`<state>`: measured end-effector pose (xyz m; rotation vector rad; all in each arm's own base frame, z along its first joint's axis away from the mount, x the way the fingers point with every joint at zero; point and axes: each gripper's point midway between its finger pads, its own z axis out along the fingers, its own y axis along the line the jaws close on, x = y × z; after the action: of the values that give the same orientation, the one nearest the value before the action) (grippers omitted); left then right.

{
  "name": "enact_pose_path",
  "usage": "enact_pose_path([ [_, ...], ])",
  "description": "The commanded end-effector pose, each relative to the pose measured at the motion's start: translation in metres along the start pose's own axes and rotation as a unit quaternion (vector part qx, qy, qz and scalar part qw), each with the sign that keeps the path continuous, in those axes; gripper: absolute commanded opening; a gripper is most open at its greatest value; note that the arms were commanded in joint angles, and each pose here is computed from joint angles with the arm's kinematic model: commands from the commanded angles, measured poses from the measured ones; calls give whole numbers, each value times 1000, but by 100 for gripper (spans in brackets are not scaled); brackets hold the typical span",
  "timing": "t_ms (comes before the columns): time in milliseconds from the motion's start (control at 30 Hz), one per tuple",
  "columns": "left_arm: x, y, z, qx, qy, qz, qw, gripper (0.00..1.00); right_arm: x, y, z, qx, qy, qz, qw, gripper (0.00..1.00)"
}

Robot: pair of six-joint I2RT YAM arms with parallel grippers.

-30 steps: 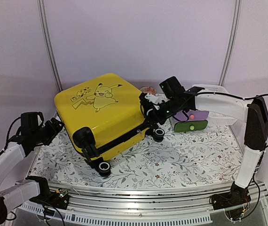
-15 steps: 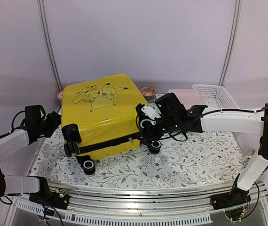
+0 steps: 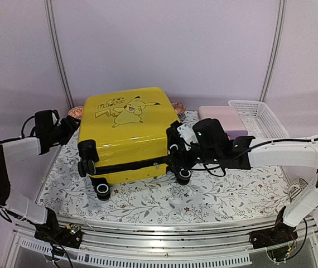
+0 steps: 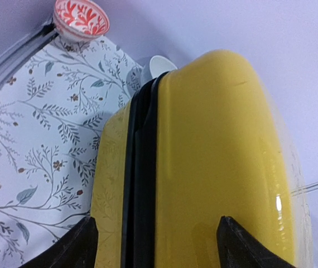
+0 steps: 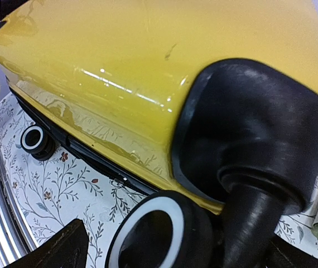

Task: Open, take out, and arrange the luggage
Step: Adjust the luggage at the center of the board.

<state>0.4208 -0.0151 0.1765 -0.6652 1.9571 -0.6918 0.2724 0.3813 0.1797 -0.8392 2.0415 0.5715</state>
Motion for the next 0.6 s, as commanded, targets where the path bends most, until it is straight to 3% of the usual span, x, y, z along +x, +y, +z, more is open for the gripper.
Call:
enact_pose_path([
  [0,7,-55,-9,80,20,70,994,76,-34,-8,-35,32,-89,25,995,96],
  [300,15,-49,-69,45,16,117,992,77,3,-36,-68,82,-118,69,987,95],
  [567,55,-58,-141,70,33,144,986,77,26,-3,-71,83,-149,59,984,93],
])
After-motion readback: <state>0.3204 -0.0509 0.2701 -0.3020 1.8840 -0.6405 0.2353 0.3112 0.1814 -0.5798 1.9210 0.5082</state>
